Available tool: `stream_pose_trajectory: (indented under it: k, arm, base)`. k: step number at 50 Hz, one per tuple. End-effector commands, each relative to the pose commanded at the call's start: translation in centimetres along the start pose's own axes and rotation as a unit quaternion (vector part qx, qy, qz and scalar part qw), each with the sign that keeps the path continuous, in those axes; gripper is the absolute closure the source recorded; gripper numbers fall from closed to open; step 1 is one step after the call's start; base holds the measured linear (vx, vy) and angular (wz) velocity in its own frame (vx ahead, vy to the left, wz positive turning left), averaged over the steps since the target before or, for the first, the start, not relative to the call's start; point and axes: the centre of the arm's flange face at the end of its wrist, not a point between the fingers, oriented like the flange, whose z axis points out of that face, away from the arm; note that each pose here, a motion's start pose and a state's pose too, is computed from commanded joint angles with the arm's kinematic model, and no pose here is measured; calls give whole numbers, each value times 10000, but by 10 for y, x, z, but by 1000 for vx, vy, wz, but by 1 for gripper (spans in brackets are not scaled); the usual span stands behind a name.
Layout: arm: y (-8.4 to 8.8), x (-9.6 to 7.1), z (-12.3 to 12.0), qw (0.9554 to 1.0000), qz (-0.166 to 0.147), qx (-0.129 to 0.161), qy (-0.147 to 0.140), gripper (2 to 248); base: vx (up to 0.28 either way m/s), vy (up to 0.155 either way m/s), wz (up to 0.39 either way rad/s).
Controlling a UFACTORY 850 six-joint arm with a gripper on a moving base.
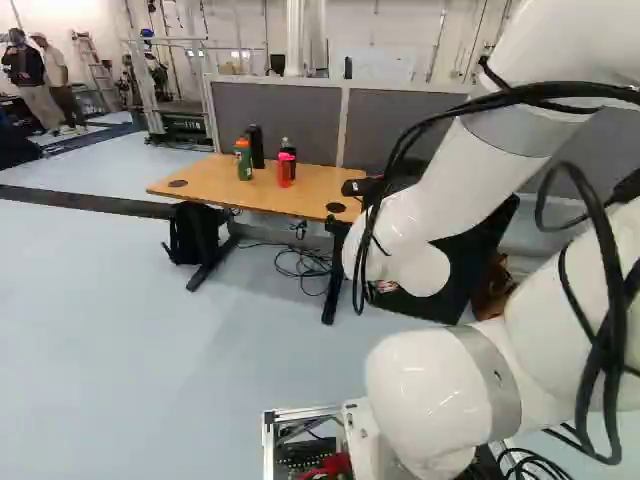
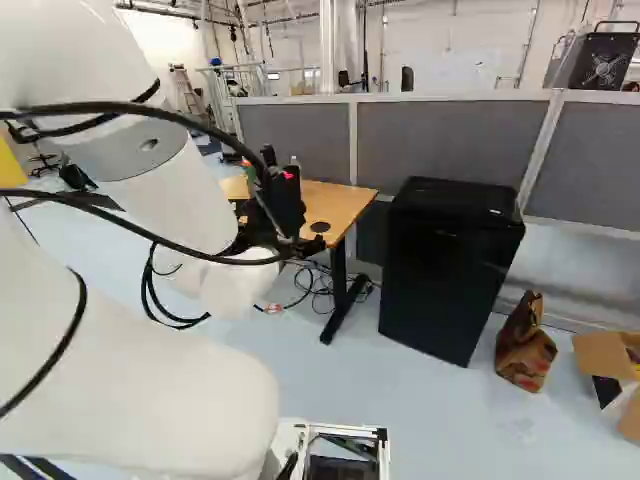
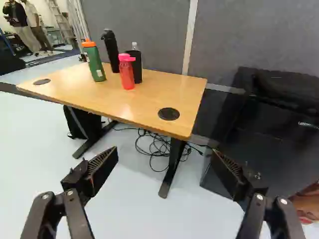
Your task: Pick up the green bottle from the table
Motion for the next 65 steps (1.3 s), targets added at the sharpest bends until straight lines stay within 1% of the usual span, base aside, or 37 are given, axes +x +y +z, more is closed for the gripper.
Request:
stream_pose_trajectory:
  k: [65]
  arm:
    - [0,0,0,10000,0,0,0,3]
  base:
    - [0,0,2]
